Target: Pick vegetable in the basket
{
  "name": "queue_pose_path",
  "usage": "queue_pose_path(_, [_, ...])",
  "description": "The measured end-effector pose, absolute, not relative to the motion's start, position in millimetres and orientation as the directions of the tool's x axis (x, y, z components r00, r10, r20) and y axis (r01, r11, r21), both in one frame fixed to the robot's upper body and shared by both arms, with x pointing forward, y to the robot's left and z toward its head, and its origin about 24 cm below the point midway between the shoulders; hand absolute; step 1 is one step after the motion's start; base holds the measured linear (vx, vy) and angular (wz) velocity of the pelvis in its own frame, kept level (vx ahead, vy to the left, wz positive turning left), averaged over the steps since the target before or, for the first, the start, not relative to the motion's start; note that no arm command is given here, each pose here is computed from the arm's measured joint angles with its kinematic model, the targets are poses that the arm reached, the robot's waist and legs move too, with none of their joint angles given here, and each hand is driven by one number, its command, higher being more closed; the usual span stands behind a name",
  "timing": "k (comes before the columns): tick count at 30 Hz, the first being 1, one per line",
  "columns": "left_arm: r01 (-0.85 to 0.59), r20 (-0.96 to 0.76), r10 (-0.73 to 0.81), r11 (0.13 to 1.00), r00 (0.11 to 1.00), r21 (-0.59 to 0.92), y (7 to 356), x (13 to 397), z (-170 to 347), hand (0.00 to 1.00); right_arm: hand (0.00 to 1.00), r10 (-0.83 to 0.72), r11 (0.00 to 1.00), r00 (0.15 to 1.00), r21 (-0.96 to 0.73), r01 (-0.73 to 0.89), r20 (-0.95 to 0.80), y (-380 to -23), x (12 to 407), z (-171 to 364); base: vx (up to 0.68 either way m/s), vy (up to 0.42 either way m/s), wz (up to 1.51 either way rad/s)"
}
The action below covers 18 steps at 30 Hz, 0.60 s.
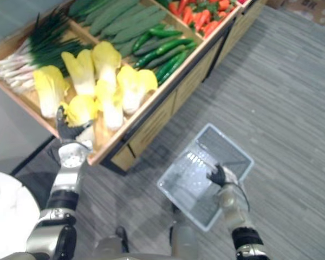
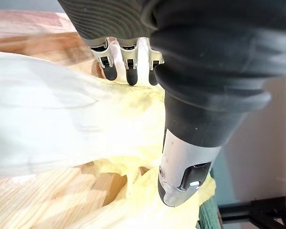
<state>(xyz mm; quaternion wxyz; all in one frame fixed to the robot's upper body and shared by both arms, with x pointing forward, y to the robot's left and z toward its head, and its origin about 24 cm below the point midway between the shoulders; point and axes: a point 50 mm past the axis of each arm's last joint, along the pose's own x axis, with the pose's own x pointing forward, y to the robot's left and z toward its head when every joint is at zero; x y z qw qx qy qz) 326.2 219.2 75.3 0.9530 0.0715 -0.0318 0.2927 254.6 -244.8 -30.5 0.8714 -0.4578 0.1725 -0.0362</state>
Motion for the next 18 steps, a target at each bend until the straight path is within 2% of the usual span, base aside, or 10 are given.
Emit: queue_pose_path(18, [-0.637,0.025,0.641,0.756,0.767,0.154,235,342,73,0.0,1.0,-0.197,0.573,0.949,-0.814,-0.091,-0.244,-239,261,-26,0.01,-0.01,-0.02])
